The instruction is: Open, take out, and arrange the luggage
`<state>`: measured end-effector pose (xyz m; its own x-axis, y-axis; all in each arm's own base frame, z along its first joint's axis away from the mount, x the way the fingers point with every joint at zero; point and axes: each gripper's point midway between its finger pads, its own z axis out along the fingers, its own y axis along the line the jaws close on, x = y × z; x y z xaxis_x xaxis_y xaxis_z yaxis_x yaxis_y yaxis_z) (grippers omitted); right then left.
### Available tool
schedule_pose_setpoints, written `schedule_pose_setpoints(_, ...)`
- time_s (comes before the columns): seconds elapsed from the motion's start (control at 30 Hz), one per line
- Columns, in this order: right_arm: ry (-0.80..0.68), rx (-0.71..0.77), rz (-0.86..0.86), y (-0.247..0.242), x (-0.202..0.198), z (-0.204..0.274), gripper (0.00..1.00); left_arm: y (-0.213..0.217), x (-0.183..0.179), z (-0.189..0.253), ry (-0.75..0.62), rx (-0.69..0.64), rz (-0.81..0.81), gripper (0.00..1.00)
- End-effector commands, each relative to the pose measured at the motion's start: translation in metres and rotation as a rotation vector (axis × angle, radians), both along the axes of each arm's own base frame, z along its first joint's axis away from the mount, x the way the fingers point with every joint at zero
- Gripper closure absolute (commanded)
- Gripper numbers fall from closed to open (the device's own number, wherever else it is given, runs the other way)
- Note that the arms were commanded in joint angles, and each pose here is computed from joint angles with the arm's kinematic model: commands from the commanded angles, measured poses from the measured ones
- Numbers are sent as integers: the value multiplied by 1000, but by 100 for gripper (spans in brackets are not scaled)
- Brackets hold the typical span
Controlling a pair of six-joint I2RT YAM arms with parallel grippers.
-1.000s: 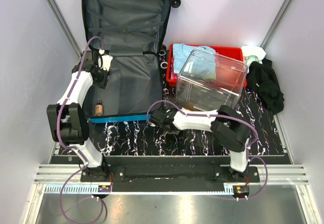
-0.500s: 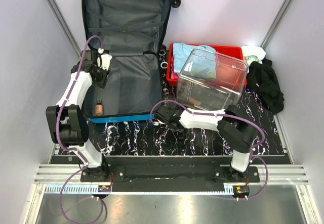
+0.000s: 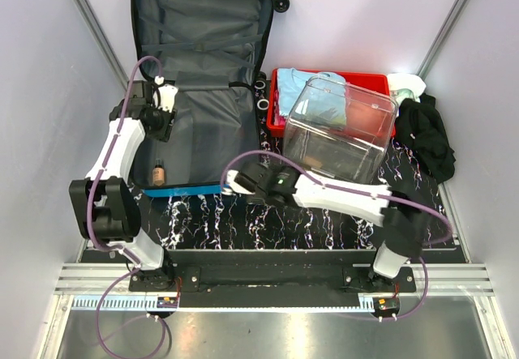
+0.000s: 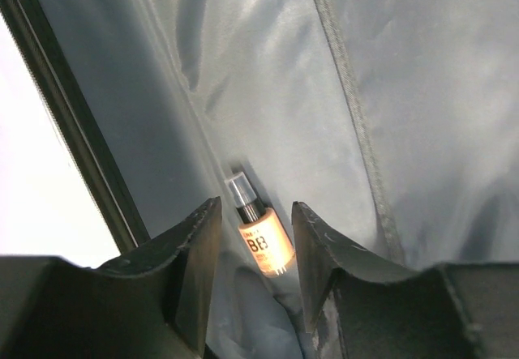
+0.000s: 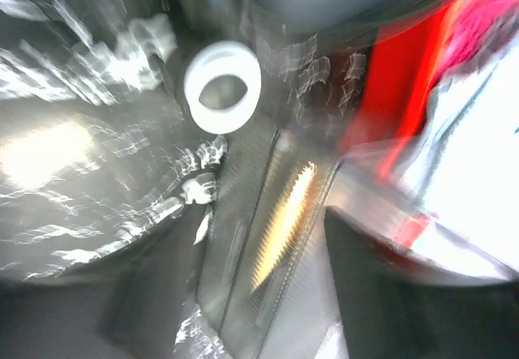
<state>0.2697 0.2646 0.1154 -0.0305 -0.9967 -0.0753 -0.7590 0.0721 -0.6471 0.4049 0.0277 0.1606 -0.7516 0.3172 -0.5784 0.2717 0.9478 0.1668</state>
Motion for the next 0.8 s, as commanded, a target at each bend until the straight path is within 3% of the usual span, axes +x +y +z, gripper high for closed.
schedule_pose_setpoints(0.0, 152, 445, 115, 67, -42, 81, 12, -5, -11, 22, -59, -35, 2, 51)
schedule_pose_setpoints(0.03, 144, 539, 134, 81, -43, 103, 1, -4, -15, 29, -77, -32, 3, 49)
schedule_pose_setpoints(0.17, 145, 798, 142, 103, -43, 170, 0, -4, -32, 34, -103, -20, 3, 36)
schedule_pose_setpoints(0.2, 129, 837, 104, 99, -31, 182, 0, -4, -37, 34, -106, -18, 4, 34)
schedule_pose_setpoints(0.23, 104, 899, 79, 97, -22, 208, 0, -5, -45, 36, -115, -17, 1, 25)
schedule_pose_setpoints(0.33, 37, 1055, -92, 68, 19, 251, 0, -4, -58, 43, -147, -9, 1, 21)
schedule_pose_setpoints(0.37, -8, 1096, -166, 53, 31, 263, 0, -4, -64, 38, -140, -5, 2, 14)
schedule_pose_setpoints(0.43, -124, 1164, -300, 11, 59, 290, 0, -4, -73, 43, -167, 0, 4, 12)
schedule_pose_setpoints(0.5, -187, 1259, -407, -23, 68, 313, 0, -3, -82, 35, -161, 5, 8, 3)
schedule_pose_setpoints(0.53, -266, 1286, -509, -63, 83, 323, 0, -2, -86, 39, -182, 11, 12, 2)
schedule_pose_setpoints(0.67, -493, 1424, -759, -175, 82, 358, 0, 0, -98, 32, -199, 11, 43, 1)
schedule_pose_setpoints(0.77, -666, 1405, -937, -250, 65, 361, 0, 1, -103, 27, -213, 2, 80, 1)
